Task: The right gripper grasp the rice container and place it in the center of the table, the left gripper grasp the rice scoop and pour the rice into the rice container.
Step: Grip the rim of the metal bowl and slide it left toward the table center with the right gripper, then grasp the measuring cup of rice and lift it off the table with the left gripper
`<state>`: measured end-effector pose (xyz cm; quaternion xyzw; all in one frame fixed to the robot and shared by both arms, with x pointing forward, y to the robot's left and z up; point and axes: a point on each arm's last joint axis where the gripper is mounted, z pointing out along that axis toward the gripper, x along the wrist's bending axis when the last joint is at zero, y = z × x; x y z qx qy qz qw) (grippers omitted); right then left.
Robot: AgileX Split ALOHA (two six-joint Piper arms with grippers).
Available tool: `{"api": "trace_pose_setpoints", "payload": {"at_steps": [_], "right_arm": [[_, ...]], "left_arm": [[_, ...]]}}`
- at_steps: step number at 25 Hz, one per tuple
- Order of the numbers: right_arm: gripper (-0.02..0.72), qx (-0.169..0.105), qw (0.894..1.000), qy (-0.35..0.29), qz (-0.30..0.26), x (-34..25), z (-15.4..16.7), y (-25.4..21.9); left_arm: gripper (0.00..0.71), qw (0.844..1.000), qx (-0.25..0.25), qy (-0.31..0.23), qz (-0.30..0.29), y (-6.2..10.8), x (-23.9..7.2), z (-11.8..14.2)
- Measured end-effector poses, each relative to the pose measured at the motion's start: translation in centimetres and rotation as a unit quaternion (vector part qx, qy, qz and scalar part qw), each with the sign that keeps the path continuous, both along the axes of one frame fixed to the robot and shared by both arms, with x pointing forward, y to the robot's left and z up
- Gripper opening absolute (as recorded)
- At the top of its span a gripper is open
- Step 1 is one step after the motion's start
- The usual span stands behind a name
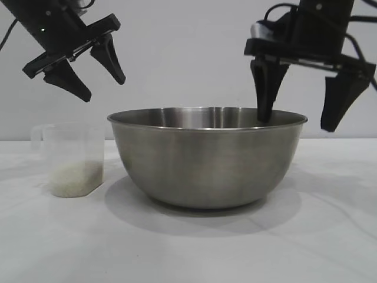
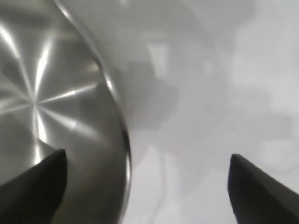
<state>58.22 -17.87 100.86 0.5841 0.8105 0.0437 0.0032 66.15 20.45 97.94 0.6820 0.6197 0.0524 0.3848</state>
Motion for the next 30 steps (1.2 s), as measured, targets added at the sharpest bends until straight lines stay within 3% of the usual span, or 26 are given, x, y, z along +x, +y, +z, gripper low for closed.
{"api": "trace_pose_setpoints", "payload": {"at_steps": [2, 4, 13, 22, 30], "right_arm": [[0.602, -0.002, 1.000, 0.003, -0.010, -0.3, 0.9, -0.9], [0.547, -0.003, 1.000, -0.006, -0.023, -0.5, 2.0, -2.1], [0.549, -0.003, 0.995, -0.084, -0.046, -4.1, 7.8, -5.2], [0.549, -0.005, 0.989, -0.123, -0.085, -13.2, 9.7, -7.6], [0.549, 0.014, 0.980, -0.176, -0.096, -22.8, 8.4, -9.8]], "left_arm": [[0.487, 1.000, 0.000, 0.000, 0.000, 0.0, 0.0, 0.0], [0.487, 1.000, 0.000, 0.000, 0.000, 0.0, 0.0, 0.0], [0.487, 1.000, 0.000, -0.001, 0.001, 0.0, 0.0, 0.0], [0.487, 1.000, 0.002, -0.004, 0.004, 0.1, 0.1, 0.0], [0.487, 1.000, 0.003, -0.009, 0.008, 0.1, 0.2, 0.1]]}}
